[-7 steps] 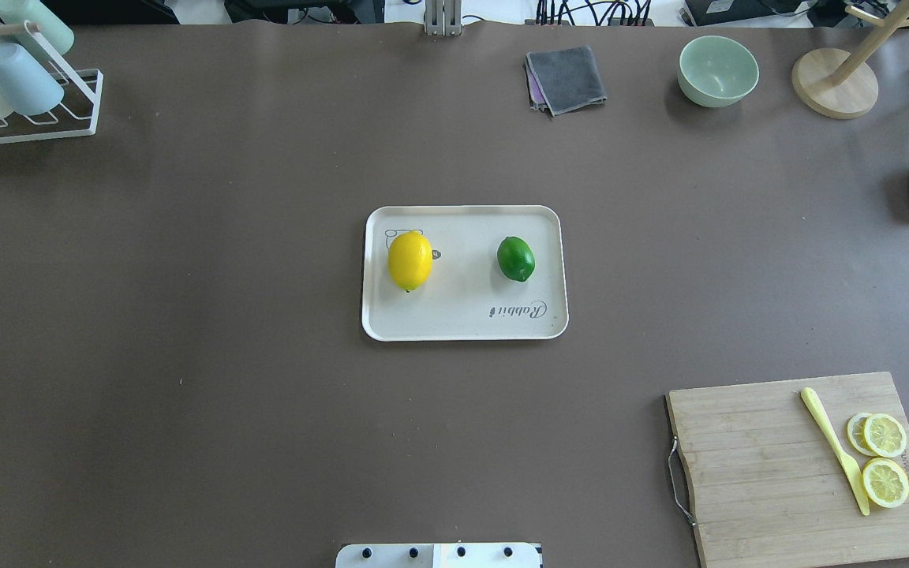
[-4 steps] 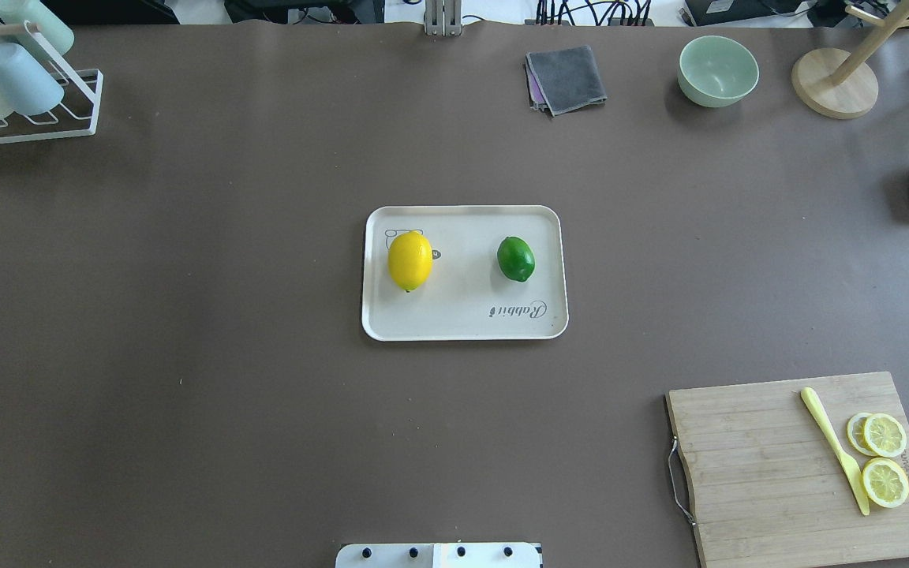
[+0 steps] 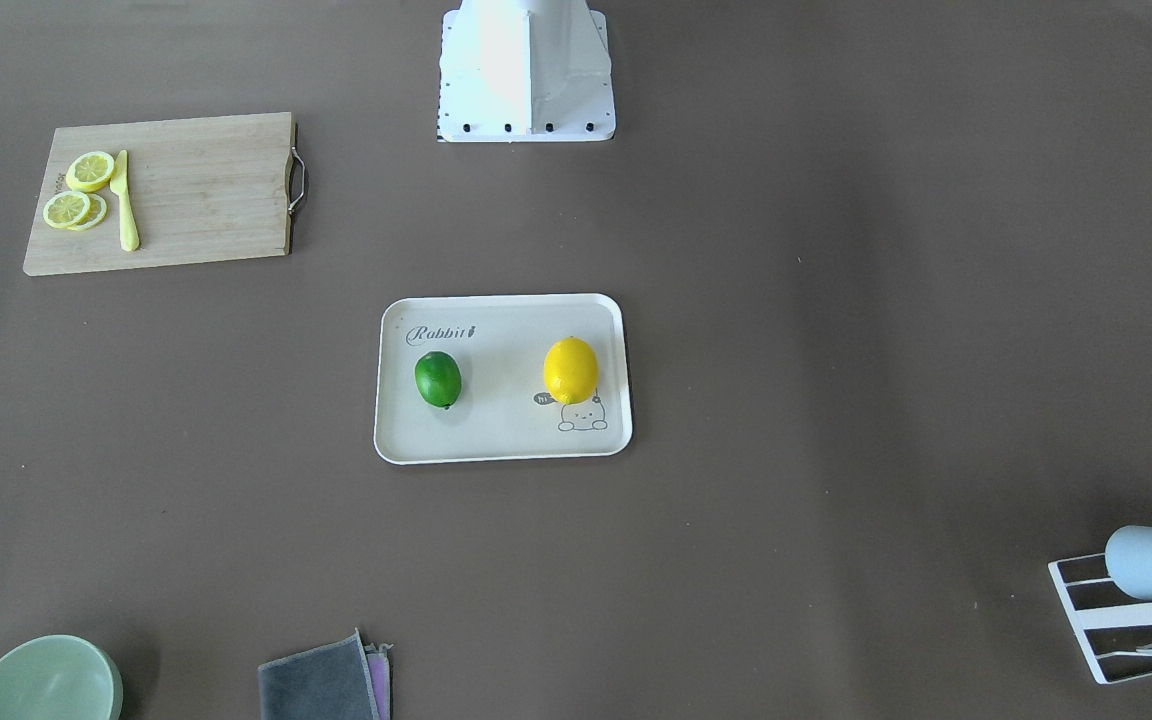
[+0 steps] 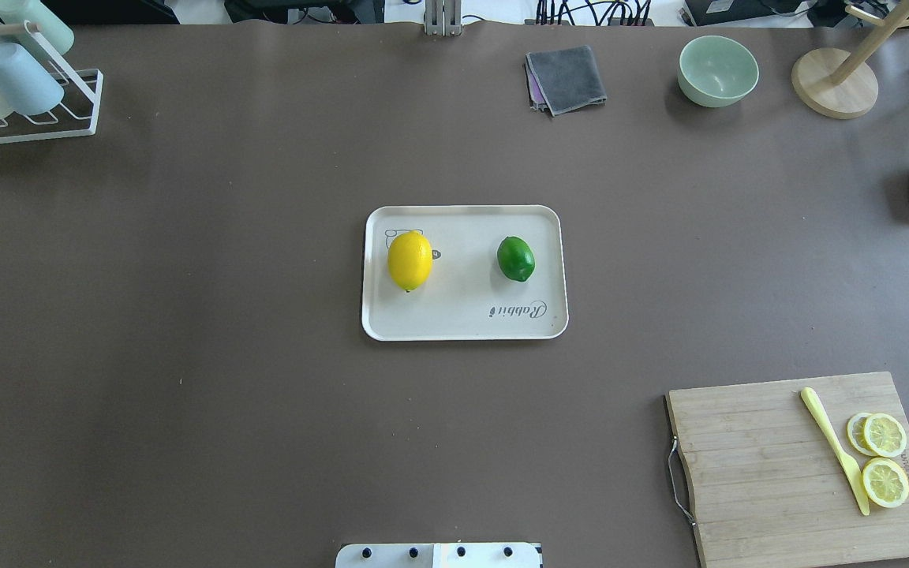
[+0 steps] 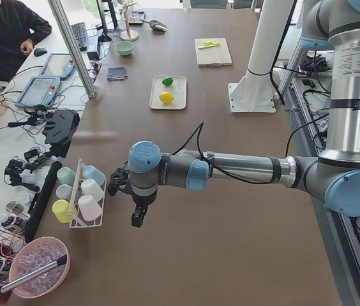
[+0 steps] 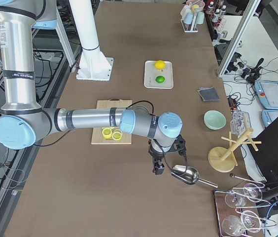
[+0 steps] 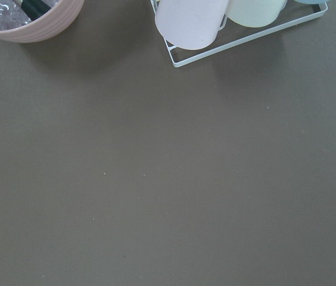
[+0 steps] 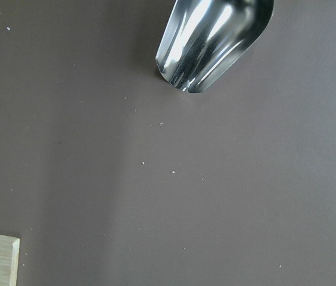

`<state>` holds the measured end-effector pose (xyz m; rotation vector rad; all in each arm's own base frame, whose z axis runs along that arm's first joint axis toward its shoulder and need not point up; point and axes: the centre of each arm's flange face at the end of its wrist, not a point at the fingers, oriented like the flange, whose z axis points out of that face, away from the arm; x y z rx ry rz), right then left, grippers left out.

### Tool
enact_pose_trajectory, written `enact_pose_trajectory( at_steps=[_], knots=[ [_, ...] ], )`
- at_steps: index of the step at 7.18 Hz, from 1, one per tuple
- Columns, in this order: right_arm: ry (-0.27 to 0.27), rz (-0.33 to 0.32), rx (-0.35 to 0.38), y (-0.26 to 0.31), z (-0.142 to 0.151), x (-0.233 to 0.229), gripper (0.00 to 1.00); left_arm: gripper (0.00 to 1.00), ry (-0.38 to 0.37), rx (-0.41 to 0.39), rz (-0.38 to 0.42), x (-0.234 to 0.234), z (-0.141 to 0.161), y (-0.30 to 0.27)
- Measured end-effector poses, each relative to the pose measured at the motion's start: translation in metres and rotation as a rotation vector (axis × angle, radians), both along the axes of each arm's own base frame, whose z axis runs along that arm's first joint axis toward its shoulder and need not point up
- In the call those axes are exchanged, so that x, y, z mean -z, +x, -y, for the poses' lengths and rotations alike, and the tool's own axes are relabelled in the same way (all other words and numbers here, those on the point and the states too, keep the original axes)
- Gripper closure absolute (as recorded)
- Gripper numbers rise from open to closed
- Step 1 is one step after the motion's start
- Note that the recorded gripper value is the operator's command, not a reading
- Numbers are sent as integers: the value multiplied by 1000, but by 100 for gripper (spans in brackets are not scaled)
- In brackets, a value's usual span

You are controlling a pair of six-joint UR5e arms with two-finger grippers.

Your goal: Place all lemons on tray

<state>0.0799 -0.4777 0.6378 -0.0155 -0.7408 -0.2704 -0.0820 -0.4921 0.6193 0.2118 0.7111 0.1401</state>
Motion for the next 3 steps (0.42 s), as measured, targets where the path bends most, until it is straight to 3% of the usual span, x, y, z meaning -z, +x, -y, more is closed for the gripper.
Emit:
enact_pose_trajectory(
  at_steps=[3],
  knots=[
    [1,1,-1,0,1,1,0,2,-2,0,6,-1,1,0]
  ],
)
